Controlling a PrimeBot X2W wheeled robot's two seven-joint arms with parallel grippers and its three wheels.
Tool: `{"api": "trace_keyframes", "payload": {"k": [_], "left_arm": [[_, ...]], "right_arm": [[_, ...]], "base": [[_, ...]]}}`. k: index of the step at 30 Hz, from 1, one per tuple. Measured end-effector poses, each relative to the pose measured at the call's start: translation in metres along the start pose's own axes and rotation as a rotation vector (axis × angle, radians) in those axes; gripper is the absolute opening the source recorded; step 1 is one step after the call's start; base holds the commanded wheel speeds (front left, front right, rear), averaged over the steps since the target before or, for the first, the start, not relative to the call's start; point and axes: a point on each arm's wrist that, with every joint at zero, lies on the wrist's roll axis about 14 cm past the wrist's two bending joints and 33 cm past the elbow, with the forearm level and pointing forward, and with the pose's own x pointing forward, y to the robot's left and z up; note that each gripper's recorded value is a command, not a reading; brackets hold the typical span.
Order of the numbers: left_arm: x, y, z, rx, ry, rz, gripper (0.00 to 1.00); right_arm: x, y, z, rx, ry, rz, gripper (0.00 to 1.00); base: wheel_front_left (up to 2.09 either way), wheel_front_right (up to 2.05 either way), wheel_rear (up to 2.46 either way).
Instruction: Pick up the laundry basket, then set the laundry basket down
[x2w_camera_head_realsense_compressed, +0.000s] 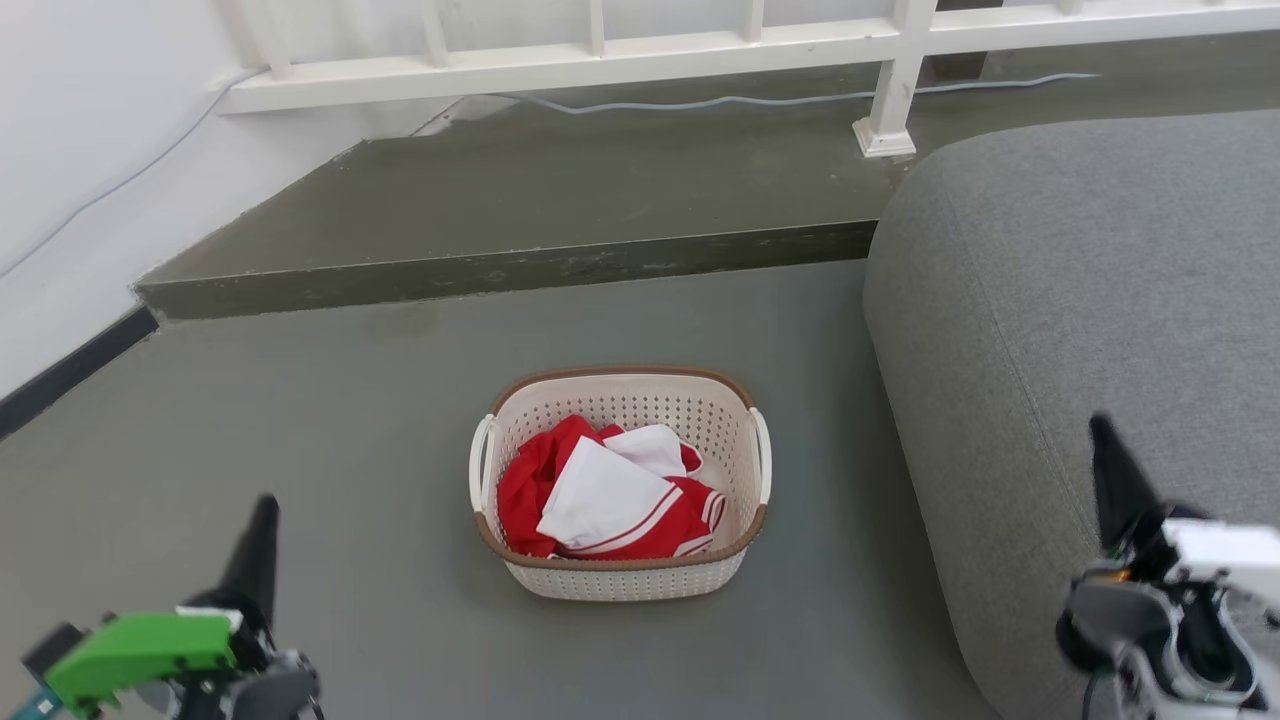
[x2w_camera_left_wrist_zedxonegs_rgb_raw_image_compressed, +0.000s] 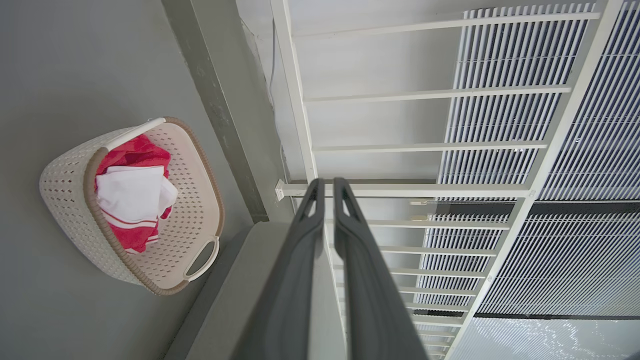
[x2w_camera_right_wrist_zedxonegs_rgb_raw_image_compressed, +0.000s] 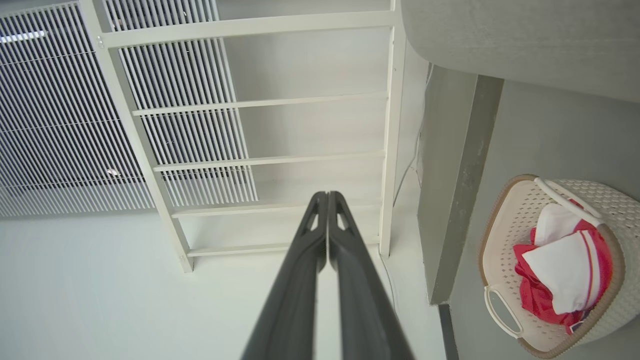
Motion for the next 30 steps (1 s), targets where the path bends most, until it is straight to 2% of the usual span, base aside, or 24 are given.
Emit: {"api": "trace_keyframes", "payload": {"k": [1, 5, 20, 25, 30], "left_arm": [[-0.002, 0.006, -0.002, -0.007, 0.001, 0.018, 1.0], [-0.009, 0.024, -0.007, -0.025, 0.004, 0.068, 1.0], [-0.007, 0.017, -0.007, -0.007, -0.018, 0.047, 1.0], [-0.005, 0.013, -0.007, 0.019, -0.023, 0.036, 1.0], [-0.004, 0.008, -0.009, 0.09, -0.012, 0.023, 1.0]], "right_arm": [[-0.003, -0.008, -0.001, 0.007, 0.0, -0.022, 1.0], [-0.013, -0.03, -0.005, 0.024, -0.002, -0.085, 1.0], [-0.009, -0.014, -0.005, -0.001, -0.011, -0.039, 1.0], [-0.008, -0.011, -0.007, -0.018, -0.009, -0.029, 1.0], [-0.006, -0.004, -0.008, -0.058, -0.004, -0.01, 1.0]], "base": [[0.0, 0.0, 0.0], [0.0, 0.0, 0.0], [0.0, 0.0, 0.0], [0.0, 0.0, 0.0], [0.0, 0.0, 0.0]]}}
